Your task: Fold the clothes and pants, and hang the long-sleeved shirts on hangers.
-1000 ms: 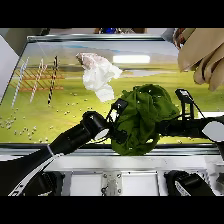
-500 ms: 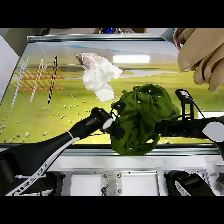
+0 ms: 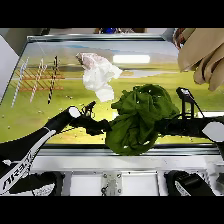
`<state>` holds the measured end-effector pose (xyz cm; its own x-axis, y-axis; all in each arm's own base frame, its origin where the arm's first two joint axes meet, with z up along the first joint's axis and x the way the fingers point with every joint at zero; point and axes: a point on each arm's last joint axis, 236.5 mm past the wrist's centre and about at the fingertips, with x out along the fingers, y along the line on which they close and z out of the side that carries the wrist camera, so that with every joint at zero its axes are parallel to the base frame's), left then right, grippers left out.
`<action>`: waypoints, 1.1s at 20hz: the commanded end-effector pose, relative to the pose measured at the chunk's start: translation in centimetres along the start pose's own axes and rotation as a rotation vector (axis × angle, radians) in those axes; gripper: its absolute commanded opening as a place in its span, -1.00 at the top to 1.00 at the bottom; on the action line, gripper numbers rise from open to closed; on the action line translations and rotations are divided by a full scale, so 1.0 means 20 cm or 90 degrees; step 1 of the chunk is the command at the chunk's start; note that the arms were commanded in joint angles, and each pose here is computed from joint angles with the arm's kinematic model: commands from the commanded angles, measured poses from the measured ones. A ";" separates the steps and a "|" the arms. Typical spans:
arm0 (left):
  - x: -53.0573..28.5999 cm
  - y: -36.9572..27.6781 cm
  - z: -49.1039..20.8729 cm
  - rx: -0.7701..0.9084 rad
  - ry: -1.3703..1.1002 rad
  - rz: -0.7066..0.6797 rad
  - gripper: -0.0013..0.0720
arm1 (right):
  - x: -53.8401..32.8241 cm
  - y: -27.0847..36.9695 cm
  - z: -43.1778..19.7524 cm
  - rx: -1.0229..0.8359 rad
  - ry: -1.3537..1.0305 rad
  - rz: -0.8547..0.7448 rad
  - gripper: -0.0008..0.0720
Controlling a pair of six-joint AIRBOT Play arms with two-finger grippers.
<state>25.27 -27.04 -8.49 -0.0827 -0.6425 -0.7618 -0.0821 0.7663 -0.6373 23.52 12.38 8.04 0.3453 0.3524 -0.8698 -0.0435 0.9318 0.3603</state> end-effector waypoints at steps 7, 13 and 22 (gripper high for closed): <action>0.17 -0.21 -0.03 0.055 0.057 -0.075 -0.59 | 0.00 0.04 0.03 0.004 -0.014 0.020 0.94; 0.15 -0.19 -0.07 0.121 0.110 -0.012 0.94 | -0.01 0.03 0.04 -0.018 -0.019 0.013 0.94; -1.68 -1.62 -0.16 0.537 -0.371 -0.256 0.94 | -1.27 0.43 0.66 -0.164 -0.413 0.038 0.94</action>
<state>31.71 -32.37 22.33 0.1478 -0.8572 -0.4934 0.5118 0.4932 -0.7035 28.01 10.46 27.14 0.6991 0.3151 -0.6418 -0.1990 0.9479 0.2486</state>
